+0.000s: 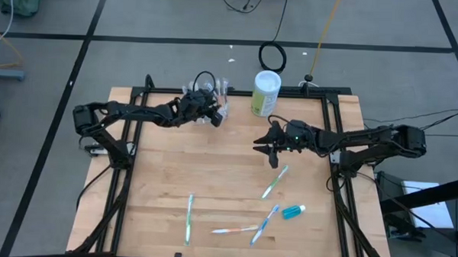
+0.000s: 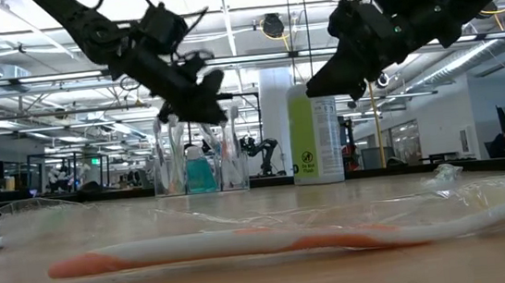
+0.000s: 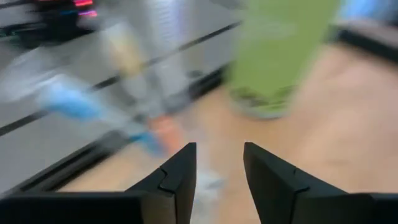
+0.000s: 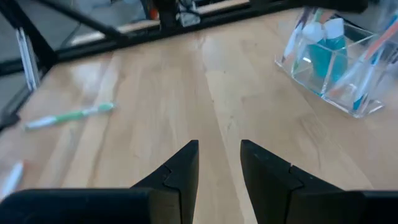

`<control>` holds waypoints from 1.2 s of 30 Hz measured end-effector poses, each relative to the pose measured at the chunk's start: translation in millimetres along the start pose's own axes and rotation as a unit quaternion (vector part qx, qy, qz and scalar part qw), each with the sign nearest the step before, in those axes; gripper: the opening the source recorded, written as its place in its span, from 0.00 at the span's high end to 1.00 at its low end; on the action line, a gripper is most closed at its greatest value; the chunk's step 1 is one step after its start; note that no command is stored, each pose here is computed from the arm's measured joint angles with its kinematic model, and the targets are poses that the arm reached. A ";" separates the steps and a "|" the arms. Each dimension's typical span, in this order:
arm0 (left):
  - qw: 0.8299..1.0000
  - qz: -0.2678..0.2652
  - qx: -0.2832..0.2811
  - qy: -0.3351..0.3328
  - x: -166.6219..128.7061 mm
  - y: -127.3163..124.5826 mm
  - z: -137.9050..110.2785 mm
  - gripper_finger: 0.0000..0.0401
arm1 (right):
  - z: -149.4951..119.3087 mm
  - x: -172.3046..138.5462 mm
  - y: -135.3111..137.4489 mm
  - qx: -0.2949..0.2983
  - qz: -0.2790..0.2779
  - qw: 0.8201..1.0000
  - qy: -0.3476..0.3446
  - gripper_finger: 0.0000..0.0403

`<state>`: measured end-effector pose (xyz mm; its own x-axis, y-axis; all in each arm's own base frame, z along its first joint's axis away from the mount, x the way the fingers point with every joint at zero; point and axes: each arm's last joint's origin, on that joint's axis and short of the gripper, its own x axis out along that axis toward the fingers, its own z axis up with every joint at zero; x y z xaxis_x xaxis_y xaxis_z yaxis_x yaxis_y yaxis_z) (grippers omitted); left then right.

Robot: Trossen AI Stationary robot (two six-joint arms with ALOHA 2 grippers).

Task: Pick & Place toothbrushing station
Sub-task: Put the left green toothbrush into the transparent organizer

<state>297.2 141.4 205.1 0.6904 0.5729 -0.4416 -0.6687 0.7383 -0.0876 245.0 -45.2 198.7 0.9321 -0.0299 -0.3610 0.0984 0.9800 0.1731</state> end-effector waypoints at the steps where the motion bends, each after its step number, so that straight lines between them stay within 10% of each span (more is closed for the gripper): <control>1: 0.999 -0.033 0.000 -0.004 -4.3 -5.5 3.0 0.65 | -0.9 1.6 -0.4 -0.011 0.000 1.000 0.001 0.72; 8: 0.967 -0.255 0.023 0.010 -35.8 -54.3 5.1 0.65 | 1.8 6.1 -0.8 -0.036 0.003 0.999 -0.025 0.72; 19: 0.916 -0.390 0.076 0.051 -87.3 -139.7 -32.3 0.65 | 6.9 5.7 -0.1 -0.032 0.005 0.998 -0.052 0.72; 28: 0.898 -0.384 -0.005 0.213 -126.4 -169.0 -72.7 0.65 | 6.5 5.7 -0.2 -0.001 0.007 0.999 -0.049 0.72; 36: 0.871 -0.186 -0.071 0.449 -155.5 -153.8 -120.9 0.65 | 5.8 6.2 3.1 0.013 0.013 0.999 -0.047 0.72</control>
<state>259.4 -104.2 179.3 0.4150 -0.2535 -0.8738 -0.5158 0.7256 -0.4555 253.1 -43.5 202.3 0.9628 -0.0231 -0.2694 0.0811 0.9751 0.2063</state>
